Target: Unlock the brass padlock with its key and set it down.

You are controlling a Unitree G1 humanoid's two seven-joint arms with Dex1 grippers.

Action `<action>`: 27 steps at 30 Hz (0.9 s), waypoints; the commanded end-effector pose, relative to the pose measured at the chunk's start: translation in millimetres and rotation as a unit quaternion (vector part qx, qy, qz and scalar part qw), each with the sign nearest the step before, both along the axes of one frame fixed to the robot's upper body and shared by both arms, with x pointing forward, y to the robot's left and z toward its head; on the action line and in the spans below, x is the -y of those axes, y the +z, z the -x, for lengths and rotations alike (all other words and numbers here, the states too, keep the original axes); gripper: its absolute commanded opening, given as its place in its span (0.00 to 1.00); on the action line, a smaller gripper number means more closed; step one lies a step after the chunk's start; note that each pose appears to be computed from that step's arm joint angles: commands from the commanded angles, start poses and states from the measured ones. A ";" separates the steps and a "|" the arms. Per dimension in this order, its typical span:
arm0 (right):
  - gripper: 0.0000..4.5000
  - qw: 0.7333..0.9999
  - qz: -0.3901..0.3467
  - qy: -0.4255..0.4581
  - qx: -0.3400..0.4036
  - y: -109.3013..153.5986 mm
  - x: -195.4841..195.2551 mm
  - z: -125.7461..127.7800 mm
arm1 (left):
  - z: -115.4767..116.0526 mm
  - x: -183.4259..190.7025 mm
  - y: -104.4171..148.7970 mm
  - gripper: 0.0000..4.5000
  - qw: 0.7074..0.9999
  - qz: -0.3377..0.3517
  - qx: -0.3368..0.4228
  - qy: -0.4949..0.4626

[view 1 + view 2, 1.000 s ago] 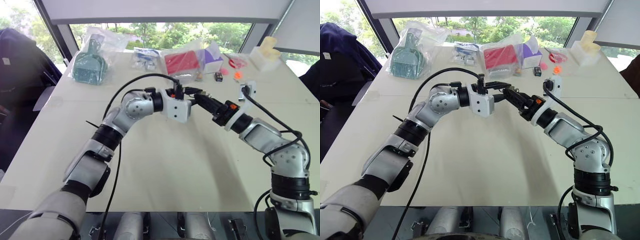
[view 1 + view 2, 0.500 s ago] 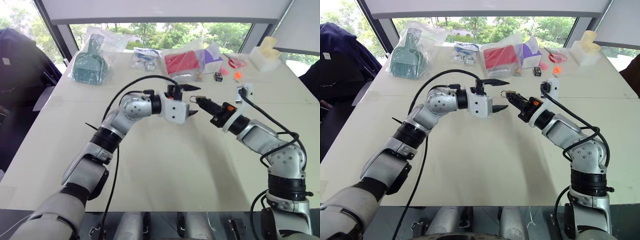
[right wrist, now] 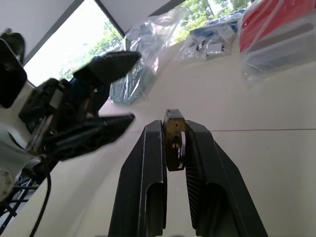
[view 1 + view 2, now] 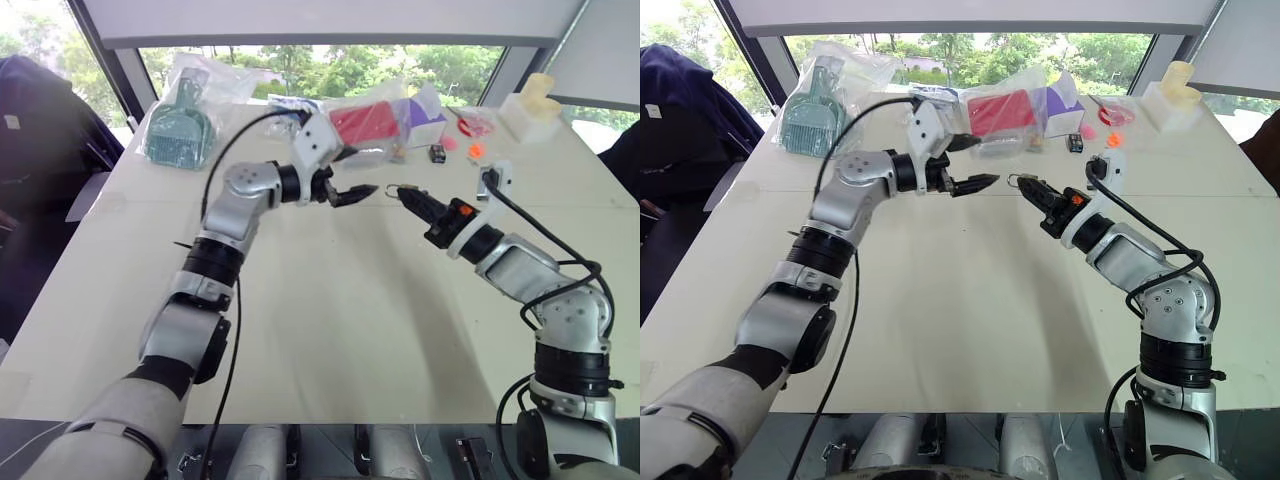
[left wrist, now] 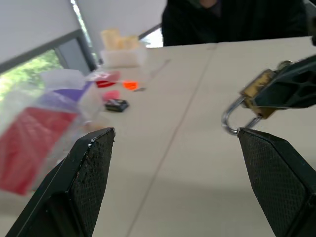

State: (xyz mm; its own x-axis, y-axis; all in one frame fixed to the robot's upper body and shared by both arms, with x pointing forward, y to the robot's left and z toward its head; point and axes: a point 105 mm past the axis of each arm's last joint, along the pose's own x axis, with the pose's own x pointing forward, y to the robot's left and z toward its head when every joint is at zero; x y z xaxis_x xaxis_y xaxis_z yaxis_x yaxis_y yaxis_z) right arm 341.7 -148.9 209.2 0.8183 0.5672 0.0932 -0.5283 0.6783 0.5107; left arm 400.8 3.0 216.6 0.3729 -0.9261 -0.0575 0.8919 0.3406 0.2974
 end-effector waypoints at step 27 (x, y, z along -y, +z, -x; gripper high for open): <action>0.02 0.999 -0.019 0.046 0.005 1.9 -24.2 19.5 | -11.1 27.8 22.1 0.91 0.998 0.020 0.055 0.006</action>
State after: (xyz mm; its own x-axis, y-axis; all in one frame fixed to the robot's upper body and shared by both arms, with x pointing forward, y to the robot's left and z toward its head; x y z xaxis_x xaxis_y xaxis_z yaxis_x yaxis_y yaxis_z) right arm 328.2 -129.9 205.8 0.7795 0.6174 0.1057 -0.5658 0.6216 0.5417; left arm 412.5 -21.5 213.8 0.3893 -0.9202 -0.0408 0.8763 0.3563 0.3242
